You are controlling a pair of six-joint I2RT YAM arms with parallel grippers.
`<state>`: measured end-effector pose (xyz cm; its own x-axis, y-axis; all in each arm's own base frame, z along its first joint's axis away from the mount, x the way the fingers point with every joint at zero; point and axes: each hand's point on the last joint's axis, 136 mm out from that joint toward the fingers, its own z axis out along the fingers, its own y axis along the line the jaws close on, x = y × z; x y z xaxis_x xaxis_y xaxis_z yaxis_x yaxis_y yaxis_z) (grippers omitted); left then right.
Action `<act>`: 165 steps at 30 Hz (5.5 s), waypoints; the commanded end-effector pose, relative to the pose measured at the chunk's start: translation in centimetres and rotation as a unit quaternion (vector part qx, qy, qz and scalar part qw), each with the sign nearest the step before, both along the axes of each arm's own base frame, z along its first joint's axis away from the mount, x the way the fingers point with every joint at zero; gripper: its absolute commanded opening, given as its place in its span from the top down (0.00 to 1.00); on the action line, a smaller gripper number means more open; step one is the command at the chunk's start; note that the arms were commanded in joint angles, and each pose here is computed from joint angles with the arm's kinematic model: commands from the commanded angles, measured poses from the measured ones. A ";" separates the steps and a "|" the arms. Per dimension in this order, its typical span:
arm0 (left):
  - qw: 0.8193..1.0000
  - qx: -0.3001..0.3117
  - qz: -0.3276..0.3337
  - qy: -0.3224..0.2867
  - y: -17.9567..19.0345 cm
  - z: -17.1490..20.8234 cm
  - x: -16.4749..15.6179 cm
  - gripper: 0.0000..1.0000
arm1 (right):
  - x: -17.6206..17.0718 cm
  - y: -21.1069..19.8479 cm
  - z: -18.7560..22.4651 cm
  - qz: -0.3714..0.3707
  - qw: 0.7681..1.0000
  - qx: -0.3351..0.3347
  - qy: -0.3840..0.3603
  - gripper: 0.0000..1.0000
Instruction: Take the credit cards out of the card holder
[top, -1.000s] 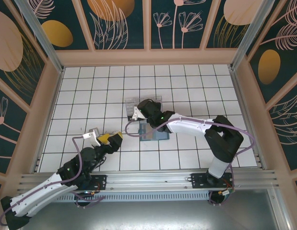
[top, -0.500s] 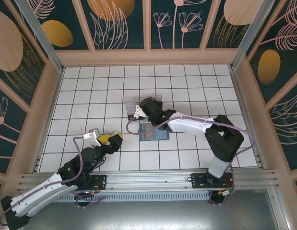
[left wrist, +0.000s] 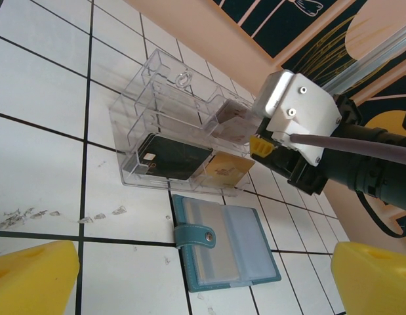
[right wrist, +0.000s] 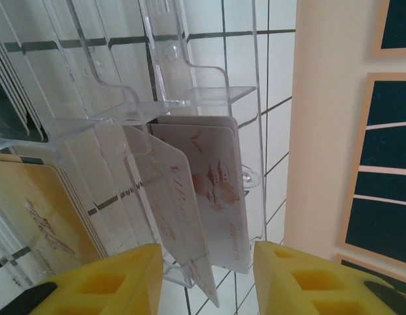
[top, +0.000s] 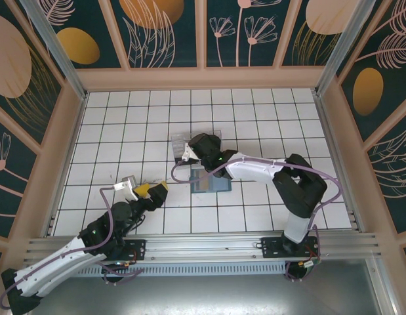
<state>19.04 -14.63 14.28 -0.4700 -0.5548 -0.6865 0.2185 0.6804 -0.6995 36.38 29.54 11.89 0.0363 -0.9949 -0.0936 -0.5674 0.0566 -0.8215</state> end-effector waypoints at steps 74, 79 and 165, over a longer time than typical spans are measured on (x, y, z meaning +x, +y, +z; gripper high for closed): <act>0.966 0.100 -0.121 0.203 -14.4 -7.1 3.6 0.33 | -10.6 -7.5 -7.7 -0.383 0.631 0.576 0.351 0.71; 0.964 0.119 -0.117 0.206 -14.9 -7.6 4.3 0.33 | -10.8 -7.8 -8.8 -0.393 0.636 0.564 0.351 0.72; 0.951 0.138 -0.169 0.219 -17.5 -10.1 4.0 0.01 | -11.3 -7.3 -10.2 -0.403 0.627 0.551 0.375 0.74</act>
